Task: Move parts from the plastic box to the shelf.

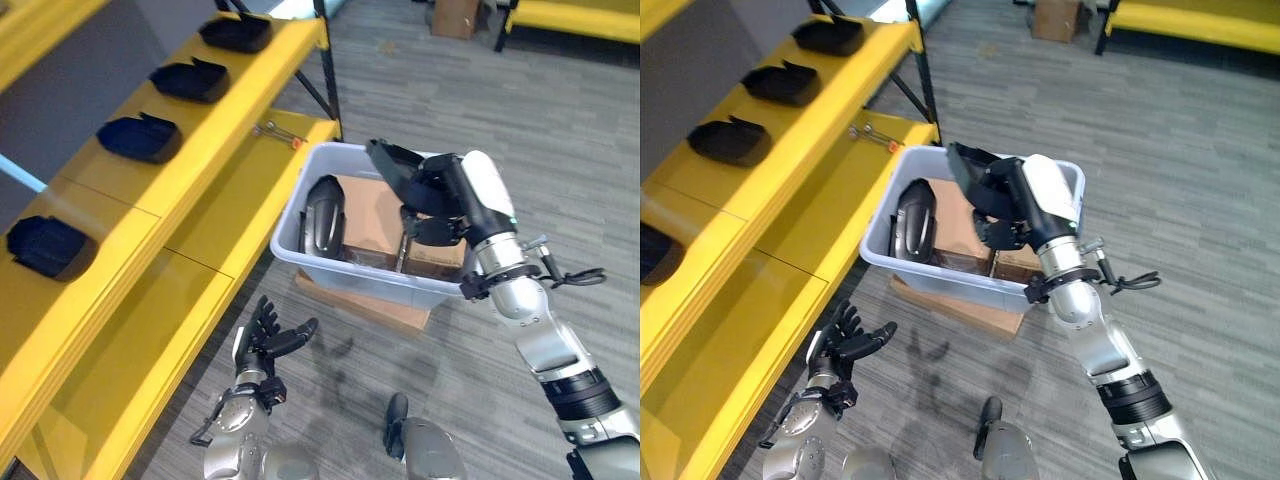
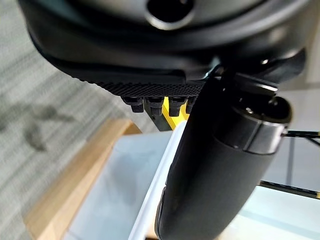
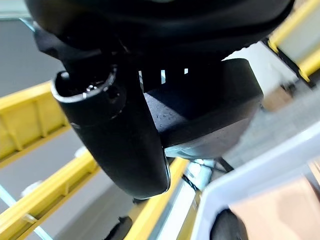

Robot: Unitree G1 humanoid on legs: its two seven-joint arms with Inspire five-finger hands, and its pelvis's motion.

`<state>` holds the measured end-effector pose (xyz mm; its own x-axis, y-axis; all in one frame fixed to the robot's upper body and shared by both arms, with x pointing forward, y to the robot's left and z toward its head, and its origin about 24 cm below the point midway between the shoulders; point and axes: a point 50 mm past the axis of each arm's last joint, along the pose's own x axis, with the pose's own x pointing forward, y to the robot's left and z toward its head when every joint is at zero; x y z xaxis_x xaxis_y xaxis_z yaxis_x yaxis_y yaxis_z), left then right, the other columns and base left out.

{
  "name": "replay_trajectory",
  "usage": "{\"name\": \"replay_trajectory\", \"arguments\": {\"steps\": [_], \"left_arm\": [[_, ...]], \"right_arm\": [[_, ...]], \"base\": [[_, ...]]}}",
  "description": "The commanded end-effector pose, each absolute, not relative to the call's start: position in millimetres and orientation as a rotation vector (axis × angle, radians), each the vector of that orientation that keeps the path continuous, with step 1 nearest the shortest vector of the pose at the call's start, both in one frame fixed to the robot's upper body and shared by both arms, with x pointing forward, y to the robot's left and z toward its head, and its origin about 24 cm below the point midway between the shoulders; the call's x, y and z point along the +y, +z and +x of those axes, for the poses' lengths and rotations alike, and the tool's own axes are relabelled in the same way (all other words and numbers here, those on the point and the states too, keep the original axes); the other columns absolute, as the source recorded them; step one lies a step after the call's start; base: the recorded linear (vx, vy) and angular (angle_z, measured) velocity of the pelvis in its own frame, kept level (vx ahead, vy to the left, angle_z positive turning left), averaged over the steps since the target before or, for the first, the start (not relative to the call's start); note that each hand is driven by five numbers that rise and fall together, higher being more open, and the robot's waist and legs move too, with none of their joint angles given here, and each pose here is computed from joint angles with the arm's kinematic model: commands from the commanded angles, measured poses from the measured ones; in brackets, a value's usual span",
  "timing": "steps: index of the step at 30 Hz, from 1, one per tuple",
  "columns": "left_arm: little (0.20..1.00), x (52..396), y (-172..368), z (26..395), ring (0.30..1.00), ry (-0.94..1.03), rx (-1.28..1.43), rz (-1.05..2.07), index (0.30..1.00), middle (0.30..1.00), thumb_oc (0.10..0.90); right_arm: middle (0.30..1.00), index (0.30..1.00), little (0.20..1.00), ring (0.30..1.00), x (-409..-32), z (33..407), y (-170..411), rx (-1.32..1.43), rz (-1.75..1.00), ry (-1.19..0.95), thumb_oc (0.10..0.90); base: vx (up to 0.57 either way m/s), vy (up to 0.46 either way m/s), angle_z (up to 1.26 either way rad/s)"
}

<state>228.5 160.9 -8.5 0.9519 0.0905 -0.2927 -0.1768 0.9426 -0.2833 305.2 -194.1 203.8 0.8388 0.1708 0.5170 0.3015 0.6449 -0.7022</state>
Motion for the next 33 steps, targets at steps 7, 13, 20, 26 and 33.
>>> {"name": "replay_trajectory", "arguments": {"steps": [7, 13, 20, 26, 33], "left_arm": [[1.000, 181, 26, 225, 1.000, 0.152, 0.066, -0.214, 1.000, 1.000, 0.900], [1.000, 188, 25, 221, 1.000, 0.179, 0.064, -0.199, 1.000, 1.000, 0.900], [1.000, 198, 35, 222, 1.000, 0.211, 0.009, -0.174, 1.000, 1.000, 0.900], [1.000, 197, 36, 224, 1.000, 0.206, 0.004, -0.165, 1.000, 1.000, 0.900], [1.000, 186, 40, 233, 1.000, 0.134, -0.002, -0.162, 1.000, 1.000, 0.900]], "right_arm": [[0.300, 0.300, 0.300, 0.300, -173, 274, 269, -1.010, -0.799, -0.160, 0.400], [0.300, 0.300, 0.300, 0.300, -167, 271, 272, -1.045, -0.789, -0.162, 0.400], [0.300, 0.300, 0.300, 0.300, -151, 267, 278, -1.114, -0.749, -0.133, 0.400], [0.300, 0.300, 0.300, 0.300, -155, 264, 272, -1.106, -0.811, -0.136, 0.400], [0.300, 0.300, 0.300, 0.300, -163, 253, 278, -1.156, -0.841, -0.178, 0.400]], "base": [[-0.02, 0.259, 0.43], [-0.06, 0.178, 0.03], [-0.07, 0.227, 0.14], [-0.05, 0.312, 0.26], [0.02, 0.102, 1.04]]}}
